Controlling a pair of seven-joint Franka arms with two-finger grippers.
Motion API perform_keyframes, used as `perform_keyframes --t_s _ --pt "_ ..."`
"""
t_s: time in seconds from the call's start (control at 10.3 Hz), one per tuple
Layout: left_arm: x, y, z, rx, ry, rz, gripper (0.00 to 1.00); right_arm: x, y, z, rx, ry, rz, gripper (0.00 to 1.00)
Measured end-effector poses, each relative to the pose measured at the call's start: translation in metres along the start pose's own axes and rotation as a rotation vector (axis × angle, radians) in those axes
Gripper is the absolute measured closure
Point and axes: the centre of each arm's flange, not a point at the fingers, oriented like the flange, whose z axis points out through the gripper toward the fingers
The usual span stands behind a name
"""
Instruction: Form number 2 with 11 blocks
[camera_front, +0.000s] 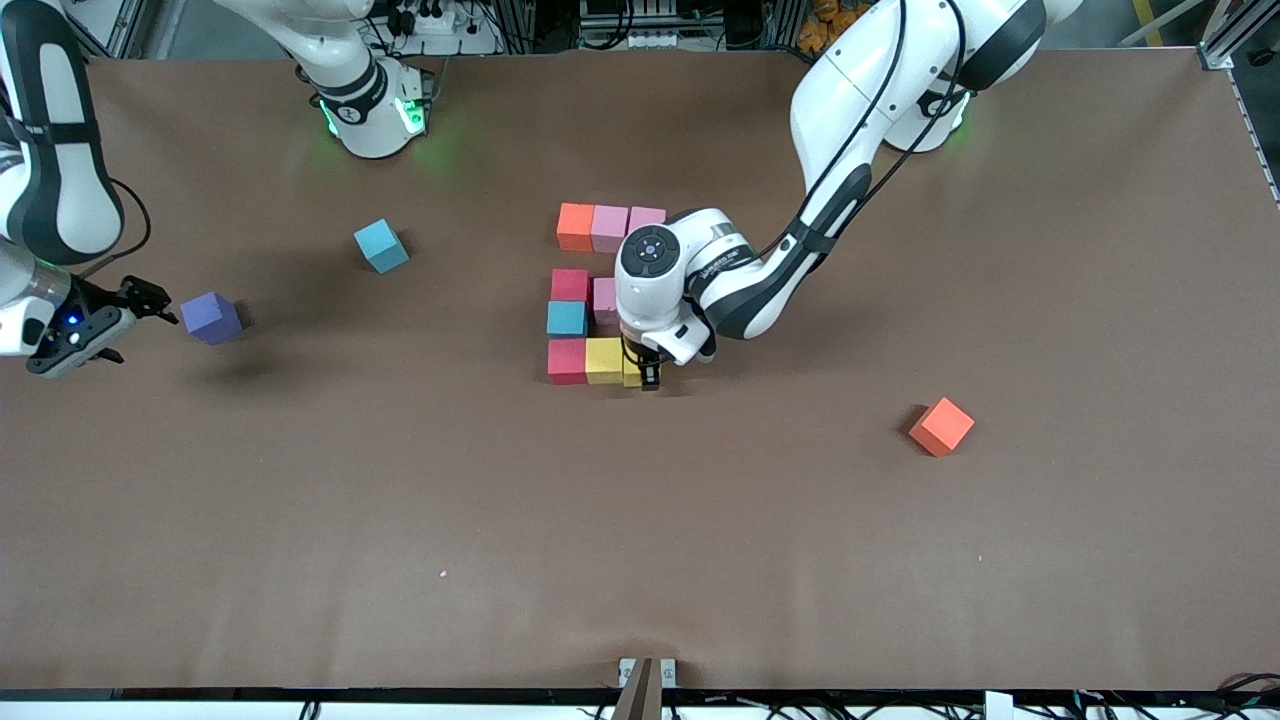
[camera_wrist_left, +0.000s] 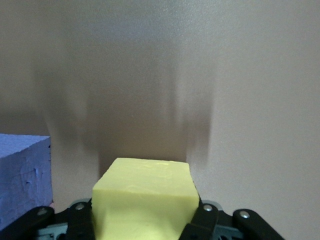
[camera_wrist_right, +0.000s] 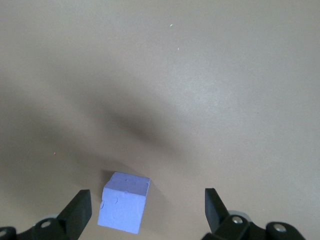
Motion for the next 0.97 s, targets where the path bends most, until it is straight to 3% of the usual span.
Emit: perform_keyframes --t_s 0.48,0.77,0.97 --pt "-0.004 0.001 0.004 0.000 -0.004 0.002 0.37 -0.019 -0.002 0.024 -0.011 -0.038 -0.005 0.00" --pt "-0.003 0.004 0.004 -0.015 0.001 0.011 0.01 -0.031 -0.008 0.046 0.016 -0.055 0.078 0.00" --pt "-0.004 0.012 -0.006 -0.044 0.005 0.027 0.00 -0.046 -0.019 0.077 0.027 -0.068 0.121 0.00"
